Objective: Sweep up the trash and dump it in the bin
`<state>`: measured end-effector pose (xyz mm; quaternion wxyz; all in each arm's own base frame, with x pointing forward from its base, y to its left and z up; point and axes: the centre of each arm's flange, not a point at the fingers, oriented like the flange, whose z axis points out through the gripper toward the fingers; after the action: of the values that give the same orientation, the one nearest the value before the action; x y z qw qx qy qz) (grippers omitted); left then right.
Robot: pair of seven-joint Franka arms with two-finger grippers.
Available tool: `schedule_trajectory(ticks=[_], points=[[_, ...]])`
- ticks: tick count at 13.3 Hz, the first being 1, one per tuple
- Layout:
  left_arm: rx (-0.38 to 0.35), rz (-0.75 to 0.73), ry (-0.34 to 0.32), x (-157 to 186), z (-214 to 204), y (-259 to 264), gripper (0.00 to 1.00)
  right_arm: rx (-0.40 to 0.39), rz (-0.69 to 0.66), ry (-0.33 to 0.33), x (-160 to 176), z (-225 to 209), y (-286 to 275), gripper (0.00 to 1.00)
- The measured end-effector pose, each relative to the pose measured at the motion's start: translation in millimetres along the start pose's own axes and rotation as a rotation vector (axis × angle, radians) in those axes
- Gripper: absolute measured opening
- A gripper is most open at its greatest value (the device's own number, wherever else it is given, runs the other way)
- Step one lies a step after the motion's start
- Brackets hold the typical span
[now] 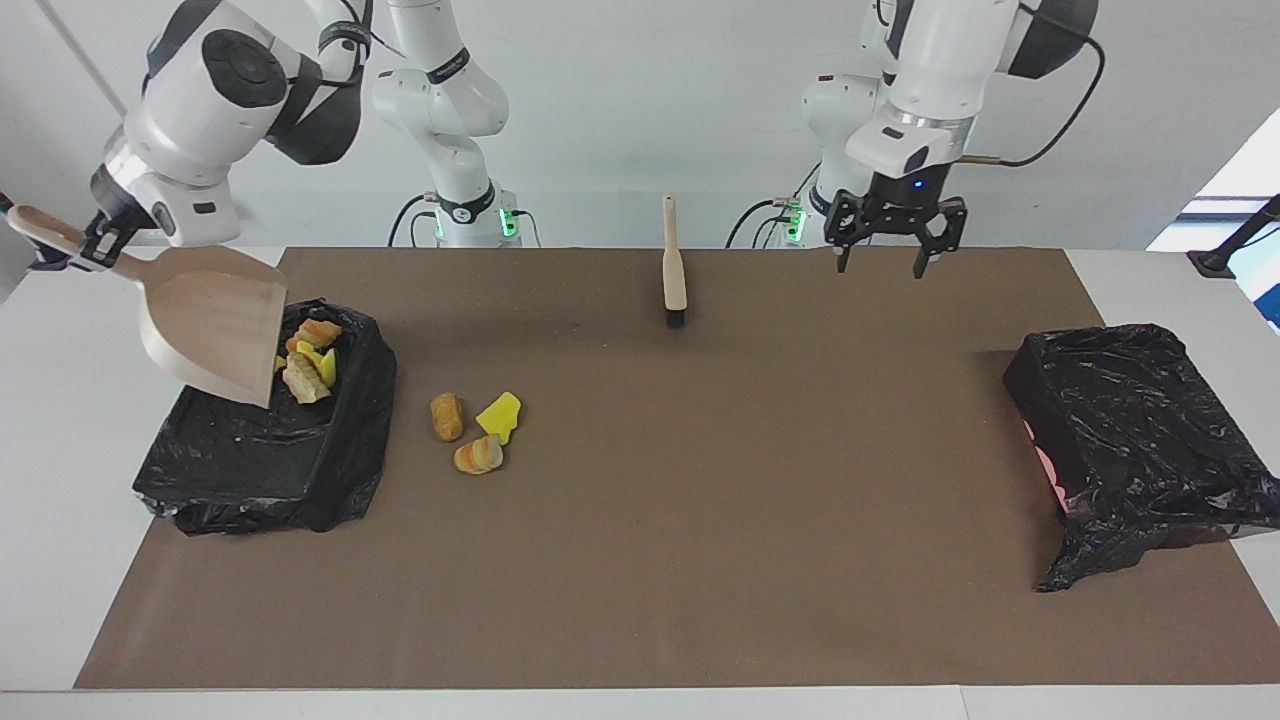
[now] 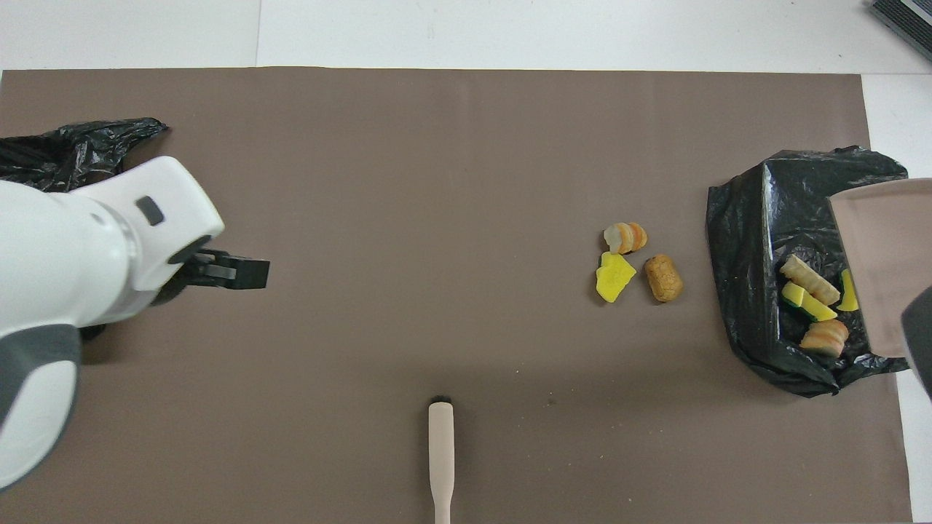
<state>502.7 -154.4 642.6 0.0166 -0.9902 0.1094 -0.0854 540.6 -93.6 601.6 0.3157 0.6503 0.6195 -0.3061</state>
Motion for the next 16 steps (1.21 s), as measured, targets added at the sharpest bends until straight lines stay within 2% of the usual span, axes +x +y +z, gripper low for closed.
schedule_trajectory(ticks=[3,7,10,11,14,16], points=[[-0.002,-0.007,-0.029,8.9,-28.9,-54.8,1.00,0.064,0.235,0.133,43.7,-39.6,-9.0,0.32],[-0.041,-0.024,-0.065,39.8,-22.2,-73.6,1.00,0.151,0.564,0.339,103.9,-92.0,-18.5,0.32],[-0.042,-0.016,-0.092,38.6,-20.9,-83.7,1.00,0.244,0.842,0.411,173.3,-144.1,-29.2,0.32],[-0.042,-0.014,-0.103,36.2,-21.7,-86.7,1.00,0.291,0.913,0.428,200.7,-159.3,-31.1,0.32],[-0.044,-0.004,-0.130,28.6,-23.7,-89.1,1.00,0.531,1.151,0.499,280.3,-200.9,-10.2,0.32],[-0.044,-0.003,-0.146,22.6,-23.4,-88.3,1.00,0.608,1.244,0.530,317.9,-223.2,15.6,0.32]])
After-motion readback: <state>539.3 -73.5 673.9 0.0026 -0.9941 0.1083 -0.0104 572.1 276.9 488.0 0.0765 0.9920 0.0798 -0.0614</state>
